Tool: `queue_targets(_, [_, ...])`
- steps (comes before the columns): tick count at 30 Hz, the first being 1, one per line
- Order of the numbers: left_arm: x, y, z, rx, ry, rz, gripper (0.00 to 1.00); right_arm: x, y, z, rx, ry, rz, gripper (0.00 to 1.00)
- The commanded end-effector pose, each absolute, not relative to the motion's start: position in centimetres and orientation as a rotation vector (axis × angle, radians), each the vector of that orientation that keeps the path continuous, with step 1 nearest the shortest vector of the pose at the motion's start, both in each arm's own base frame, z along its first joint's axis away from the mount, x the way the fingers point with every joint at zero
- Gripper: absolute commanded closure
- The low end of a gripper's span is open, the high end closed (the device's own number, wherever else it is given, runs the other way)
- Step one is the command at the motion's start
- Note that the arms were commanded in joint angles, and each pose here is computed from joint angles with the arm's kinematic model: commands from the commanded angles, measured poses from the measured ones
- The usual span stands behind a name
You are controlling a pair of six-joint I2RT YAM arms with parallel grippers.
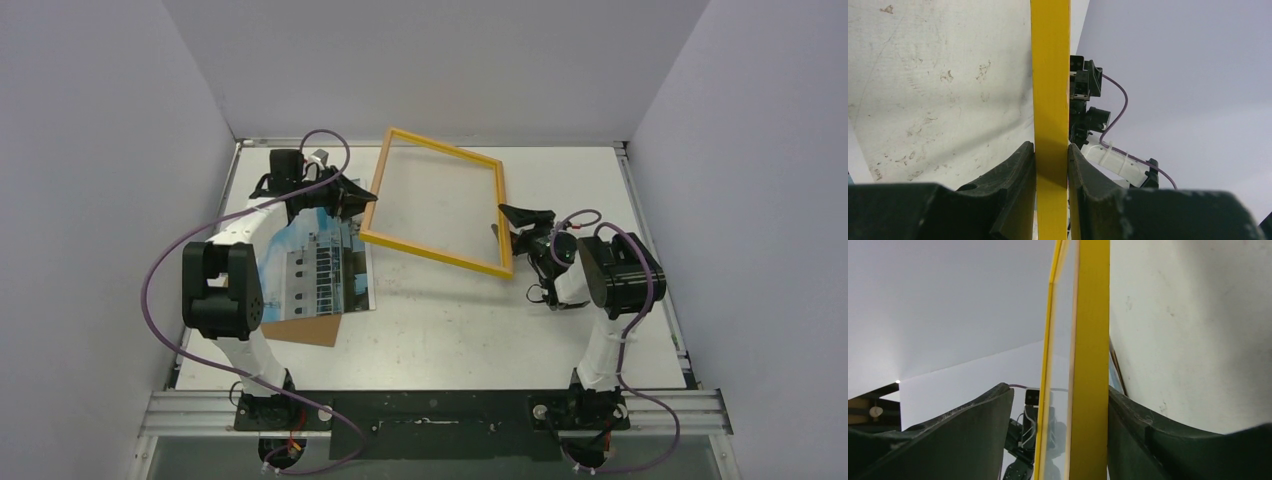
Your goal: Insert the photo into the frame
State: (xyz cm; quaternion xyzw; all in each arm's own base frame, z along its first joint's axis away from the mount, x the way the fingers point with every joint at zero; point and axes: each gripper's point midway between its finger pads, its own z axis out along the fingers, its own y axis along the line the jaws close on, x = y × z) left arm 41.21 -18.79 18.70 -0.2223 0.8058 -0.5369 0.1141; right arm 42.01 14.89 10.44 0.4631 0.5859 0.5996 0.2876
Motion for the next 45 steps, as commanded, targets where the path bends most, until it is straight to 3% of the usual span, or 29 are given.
queue_targets(1, [42.2,-18.6,20.5,-0.593,2.322,-1.591,1.00,42.7,15.6,18.0,1.002,1.382,1.761,0.38])
queue_targets(8, [42.6,-18.3,20.9,-0.620,2.298,-1.625,1.00,43.1,15.9,20.6,0.927,1.347,1.796,0.40])
queue_targets(11, [42.7,-18.3,20.9,-0.619,2.295,-1.627,1.00,43.1,15.9,21.5,0.898,1.330,1.797,0.48])
queue_targets(14, [42.6,-18.3,20.6,-0.616,2.299,-1.623,1.00,43.0,16.1,22.7,0.860,1.314,1.807,0.64])
queue_targets(19, [41.9,-18.2,19.1,-0.619,2.334,-1.608,1.00,42.9,16.1,23.4,0.853,1.293,1.809,0.67])
queue_targets(24, [40.4,-18.1,16.5,-0.642,2.392,-1.592,1.00,42.9,16.1,23.3,0.868,1.292,1.817,0.79])
queue_targets(28, [39.4,-17.9,14.4,-0.676,2.433,-1.580,1.00,42.9,16.0,23.8,0.870,1.279,1.827,0.78])
queue_targets(32, [39.1,-17.9,13.8,-0.677,2.435,-1.580,1.00,42.8,16.2,24.4,0.858,1.272,1.843,0.61])
queue_targets(35, [39.1,-18.0,13.8,-0.667,2.429,-1.591,1.00,42.9,16.5,24.3,0.861,1.280,1.859,0.60])
queue_targets(41, [38.9,-18.1,13.6,-0.665,2.410,-1.623,1.00,42.8,17.6,22.3,0.897,1.339,1.881,0.74])
queue_targets(45, [39.1,-18.5,13.7,-0.656,2.371,-1.669,0.86,42.5,18.4,20.5,0.916,1.394,1.884,0.88])
